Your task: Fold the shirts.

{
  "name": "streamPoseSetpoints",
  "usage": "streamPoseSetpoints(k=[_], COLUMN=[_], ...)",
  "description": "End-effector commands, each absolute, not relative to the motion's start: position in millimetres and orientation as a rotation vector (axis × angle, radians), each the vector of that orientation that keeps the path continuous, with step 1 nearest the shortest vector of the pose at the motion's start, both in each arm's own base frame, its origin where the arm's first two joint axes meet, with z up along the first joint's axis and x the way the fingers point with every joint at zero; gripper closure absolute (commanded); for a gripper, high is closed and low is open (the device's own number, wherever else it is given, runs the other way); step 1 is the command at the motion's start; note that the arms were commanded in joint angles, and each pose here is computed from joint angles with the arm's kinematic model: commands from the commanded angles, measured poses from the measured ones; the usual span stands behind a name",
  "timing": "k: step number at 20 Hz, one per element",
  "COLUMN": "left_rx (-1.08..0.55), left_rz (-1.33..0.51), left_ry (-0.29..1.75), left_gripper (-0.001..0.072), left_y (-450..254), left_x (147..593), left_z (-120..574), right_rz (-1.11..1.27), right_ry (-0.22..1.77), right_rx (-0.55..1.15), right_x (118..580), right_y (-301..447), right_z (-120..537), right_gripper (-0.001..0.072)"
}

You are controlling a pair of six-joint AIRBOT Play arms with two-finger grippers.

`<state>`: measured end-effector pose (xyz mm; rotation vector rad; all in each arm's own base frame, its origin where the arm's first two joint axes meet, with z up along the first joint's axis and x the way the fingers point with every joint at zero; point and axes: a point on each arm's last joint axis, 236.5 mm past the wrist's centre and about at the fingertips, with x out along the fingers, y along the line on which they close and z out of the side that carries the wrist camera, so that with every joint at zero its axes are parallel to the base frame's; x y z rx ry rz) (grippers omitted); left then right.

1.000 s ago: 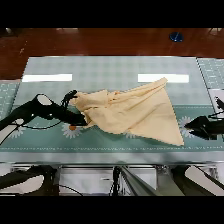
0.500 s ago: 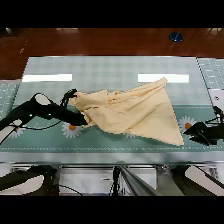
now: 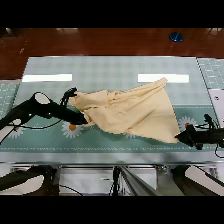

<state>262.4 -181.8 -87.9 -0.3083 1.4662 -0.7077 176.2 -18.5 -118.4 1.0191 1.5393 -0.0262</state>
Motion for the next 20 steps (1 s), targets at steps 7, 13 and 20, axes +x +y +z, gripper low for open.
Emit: streamPoseSetpoints(k=[7,13,20], left_rx=[-0.287,-0.226,-0.031], left_rz=[-0.753,-0.522,-0.310], left_ry=[1.214,0.561,-0.155], left_gripper=[0.0685,0.0685,0.0685], left_y=[-151,-72,-58], left_x=[339,374,254], left_z=[28,297,555], right_rz=[0.330,0.512,0.389], right_ry=[0.897,0.005,-0.278], right_rx=[1.132,0.897,0.477], right_x=[295,334,261], right_y=[0,-29,18], right_z=[16,344,550], right_gripper=[0.0686,0.0686,0.0687])
